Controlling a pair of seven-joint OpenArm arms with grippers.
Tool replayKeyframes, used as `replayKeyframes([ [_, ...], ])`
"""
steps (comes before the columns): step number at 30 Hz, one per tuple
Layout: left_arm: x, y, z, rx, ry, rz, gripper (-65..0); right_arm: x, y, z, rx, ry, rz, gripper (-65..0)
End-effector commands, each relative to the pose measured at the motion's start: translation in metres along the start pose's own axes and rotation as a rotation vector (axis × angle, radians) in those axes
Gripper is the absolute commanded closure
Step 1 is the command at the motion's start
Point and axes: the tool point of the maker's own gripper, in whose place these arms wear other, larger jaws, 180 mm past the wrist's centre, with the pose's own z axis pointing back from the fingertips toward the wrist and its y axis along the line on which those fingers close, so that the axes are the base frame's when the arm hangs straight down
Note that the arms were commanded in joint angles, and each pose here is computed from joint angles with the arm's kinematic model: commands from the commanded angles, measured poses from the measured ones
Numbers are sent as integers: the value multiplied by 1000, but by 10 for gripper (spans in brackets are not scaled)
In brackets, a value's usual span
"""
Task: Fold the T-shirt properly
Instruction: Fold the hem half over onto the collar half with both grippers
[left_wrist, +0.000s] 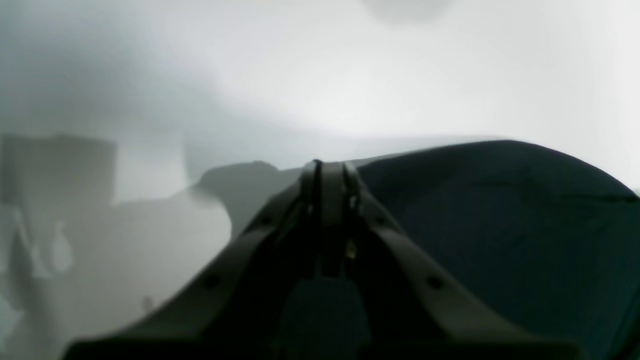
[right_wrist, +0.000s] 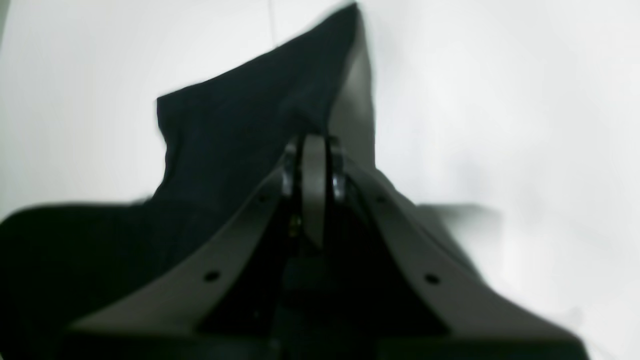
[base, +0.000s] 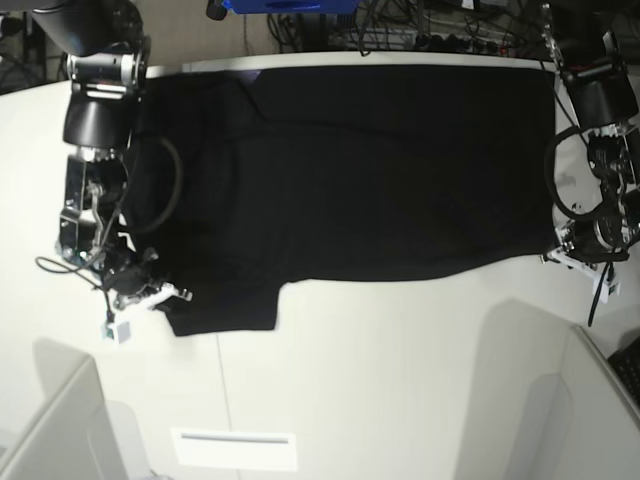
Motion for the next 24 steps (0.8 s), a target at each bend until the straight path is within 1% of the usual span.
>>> replayKeyframes([
  [1, 19, 2, 15, -5, -56, -18, 0, 28, 3, 12, 14, -85, 15, 0],
  [4, 19, 10, 26, -3, -75, -16, 0, 26, -8, 31, -7, -119, -12, 0],
  [8, 18, 15, 42, -10, -87, -37, 0, 15, -14, 51, -24, -103, -5, 0],
  [11, 4, 12, 46, -39, -64, -47, 0, 3, -18, 65, -41, -97, 7, 0],
  [14, -15, 14, 46, -44, -29, -47, 0, -9, -24, 77, -61, -100, 14, 0],
  [16, -29, 15, 46, -51, 1, -42, 0, -18, -23, 84, -67, -97, 27, 0],
  [21, -57, 3, 52, -114, 47, -41, 0, -41, -21, 100, -77, -80, 60, 0],
  [24, -72, 1, 56, -120, 72, -54, 0, -52, -18, 110, -78, -75, 73, 0],
])
